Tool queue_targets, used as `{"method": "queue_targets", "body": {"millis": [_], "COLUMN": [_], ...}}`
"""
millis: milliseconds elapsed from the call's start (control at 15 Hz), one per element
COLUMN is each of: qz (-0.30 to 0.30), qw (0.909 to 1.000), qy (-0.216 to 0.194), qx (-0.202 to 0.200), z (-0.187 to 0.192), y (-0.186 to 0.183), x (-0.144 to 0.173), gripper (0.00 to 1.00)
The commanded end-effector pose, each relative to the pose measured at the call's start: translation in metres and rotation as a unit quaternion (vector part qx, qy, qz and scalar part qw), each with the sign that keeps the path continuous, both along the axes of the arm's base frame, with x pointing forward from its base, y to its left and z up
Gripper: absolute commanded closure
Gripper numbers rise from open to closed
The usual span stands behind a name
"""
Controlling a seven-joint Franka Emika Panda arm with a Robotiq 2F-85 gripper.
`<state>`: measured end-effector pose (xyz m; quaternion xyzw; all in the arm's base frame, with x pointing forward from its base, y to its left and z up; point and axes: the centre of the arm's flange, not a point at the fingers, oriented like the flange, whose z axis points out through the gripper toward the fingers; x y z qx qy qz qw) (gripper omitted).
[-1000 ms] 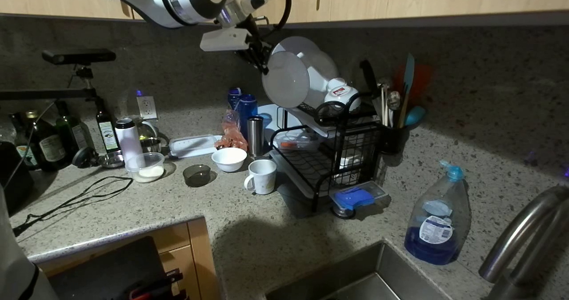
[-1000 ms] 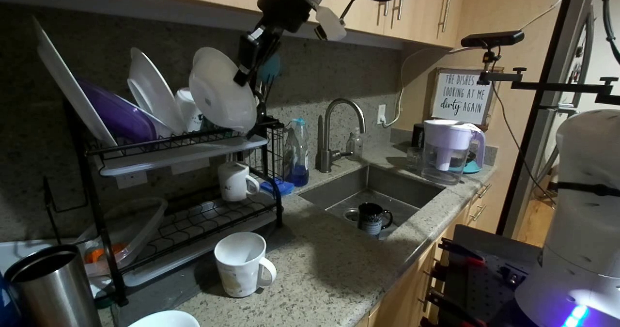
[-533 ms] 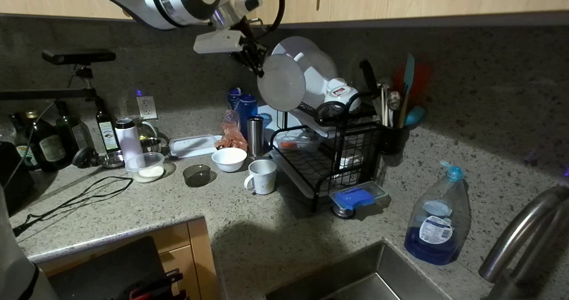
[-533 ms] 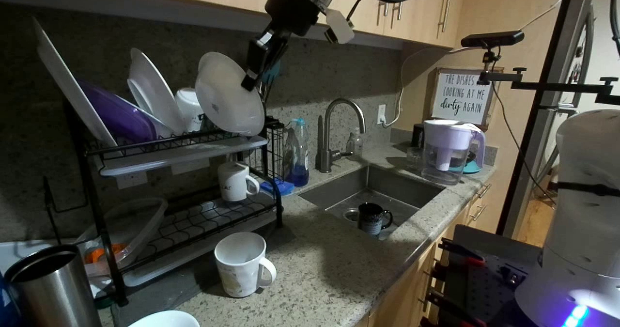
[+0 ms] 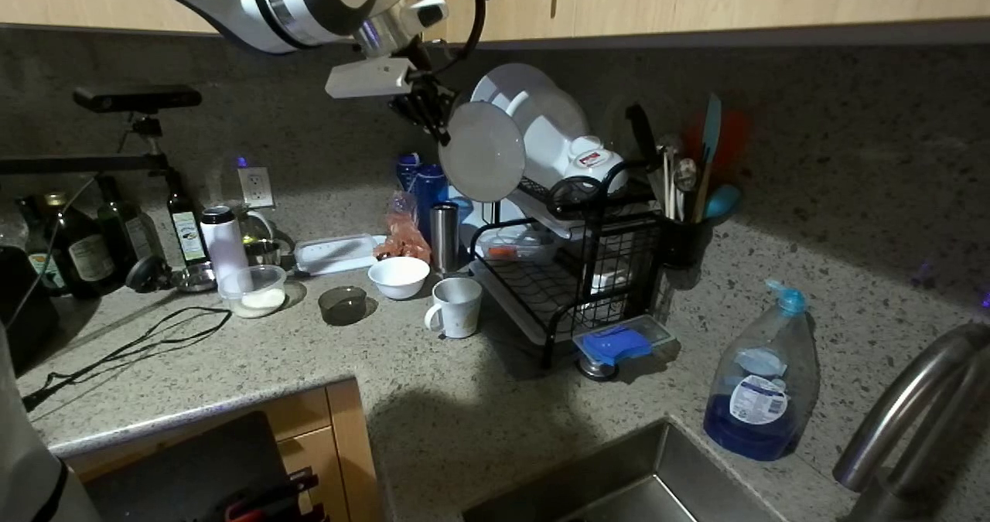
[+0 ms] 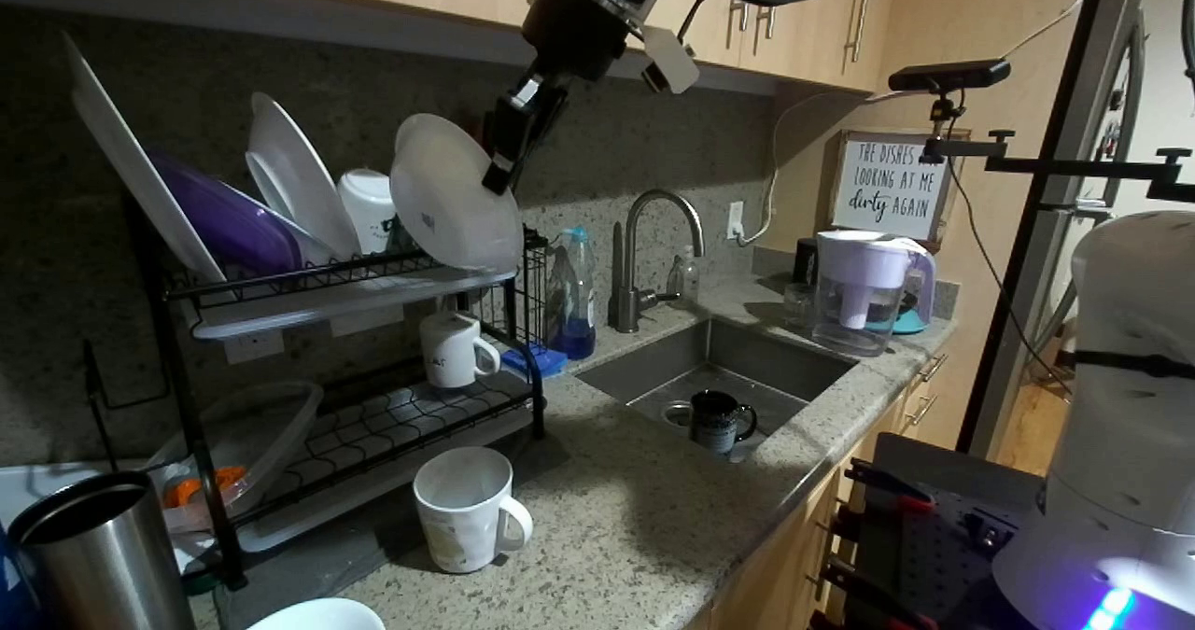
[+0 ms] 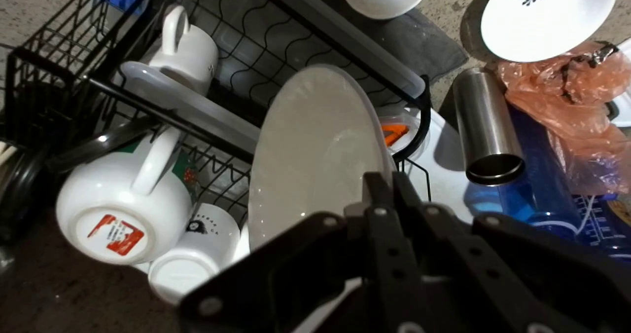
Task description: Move the bowl from the dish rack to the counter
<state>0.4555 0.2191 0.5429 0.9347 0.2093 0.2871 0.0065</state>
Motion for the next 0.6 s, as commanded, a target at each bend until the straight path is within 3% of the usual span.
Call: {"method": "queue_targets", "body": {"millis": [0,533], "qz": [-0.015,-0.036], "qw": [0.999,0.9934], "qy": [0.043,0.107], "qx": [-0.005,-0.019], "z": [-0.02,-0.055], "y": [0.0,-0.005], "x": [-0.008,-0.005], "gripper": [0.95,0.95]}}
